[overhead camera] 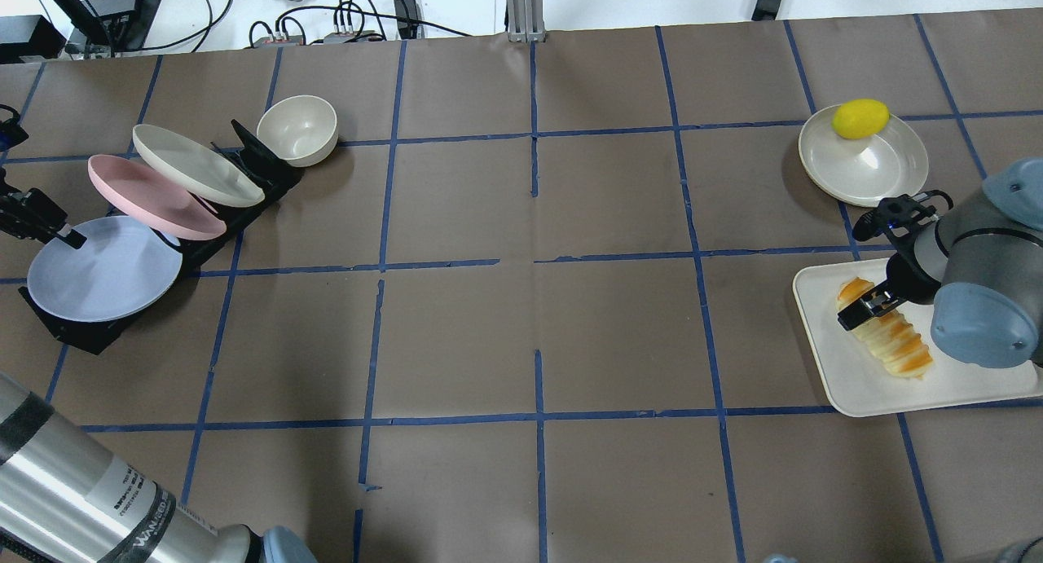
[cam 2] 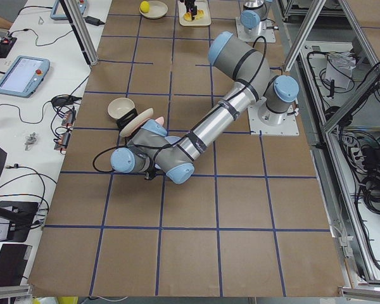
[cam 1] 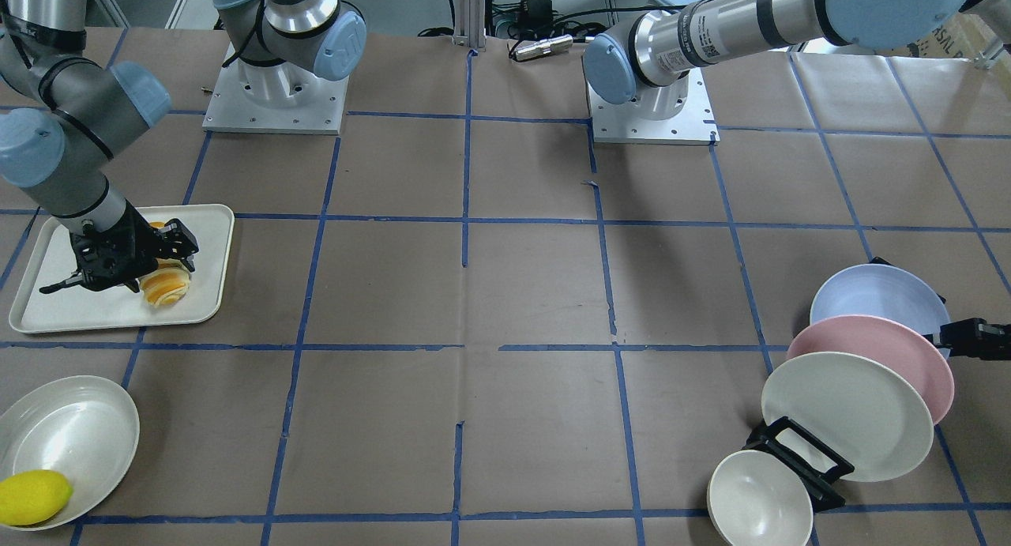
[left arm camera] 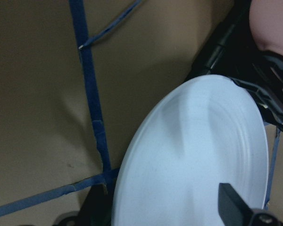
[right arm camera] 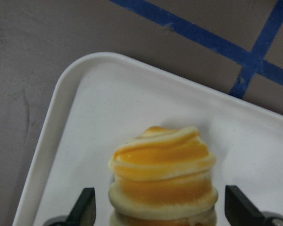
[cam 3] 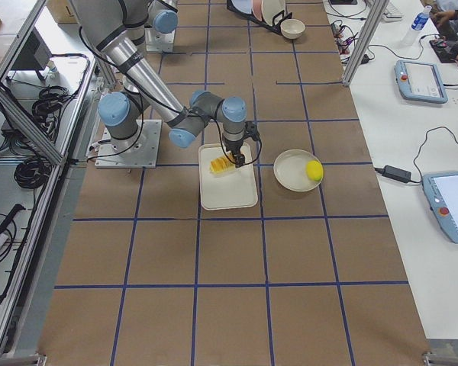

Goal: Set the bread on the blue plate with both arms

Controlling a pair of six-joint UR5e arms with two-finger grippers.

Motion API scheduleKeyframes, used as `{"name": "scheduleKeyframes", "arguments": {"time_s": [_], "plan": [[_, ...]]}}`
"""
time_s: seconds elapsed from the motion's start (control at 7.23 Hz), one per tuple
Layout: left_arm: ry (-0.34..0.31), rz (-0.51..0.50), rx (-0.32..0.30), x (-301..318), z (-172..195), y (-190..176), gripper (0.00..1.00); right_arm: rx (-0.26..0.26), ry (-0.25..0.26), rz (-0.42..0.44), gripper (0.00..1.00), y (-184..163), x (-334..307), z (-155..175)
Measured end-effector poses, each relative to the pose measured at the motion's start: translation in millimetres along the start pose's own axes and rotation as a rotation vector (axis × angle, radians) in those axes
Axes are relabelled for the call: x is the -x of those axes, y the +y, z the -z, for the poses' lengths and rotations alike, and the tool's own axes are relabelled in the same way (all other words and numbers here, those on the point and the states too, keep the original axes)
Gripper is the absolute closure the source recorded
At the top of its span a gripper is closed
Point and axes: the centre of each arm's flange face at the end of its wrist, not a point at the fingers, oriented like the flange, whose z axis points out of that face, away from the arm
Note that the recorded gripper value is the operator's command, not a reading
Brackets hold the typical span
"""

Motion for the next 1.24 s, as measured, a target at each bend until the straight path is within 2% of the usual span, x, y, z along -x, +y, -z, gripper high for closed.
{"name": "scheduleKeyframes", "arguments": {"time_s": [0.55,0.97,1.11,1.24], "plan": [[0.010,-0.001,0.011,-9,12,6,0.87,0.023,0.005,-0.009,0.92,2,1,0],[-0.004,-0.029,0.032,-42,59,36,0.87,0.028,0.009,-0.030,0.92,2,0,7],[-0.004,-0.032,0.047,-69,83,55,0.87,0.039,0.029,-0.056,0.92,2,-3,26],[-0.013,-0.031,0.061,-99,107,73,0.90,0.046,0.057,-0.082,0.92,1,-7,61]]}}
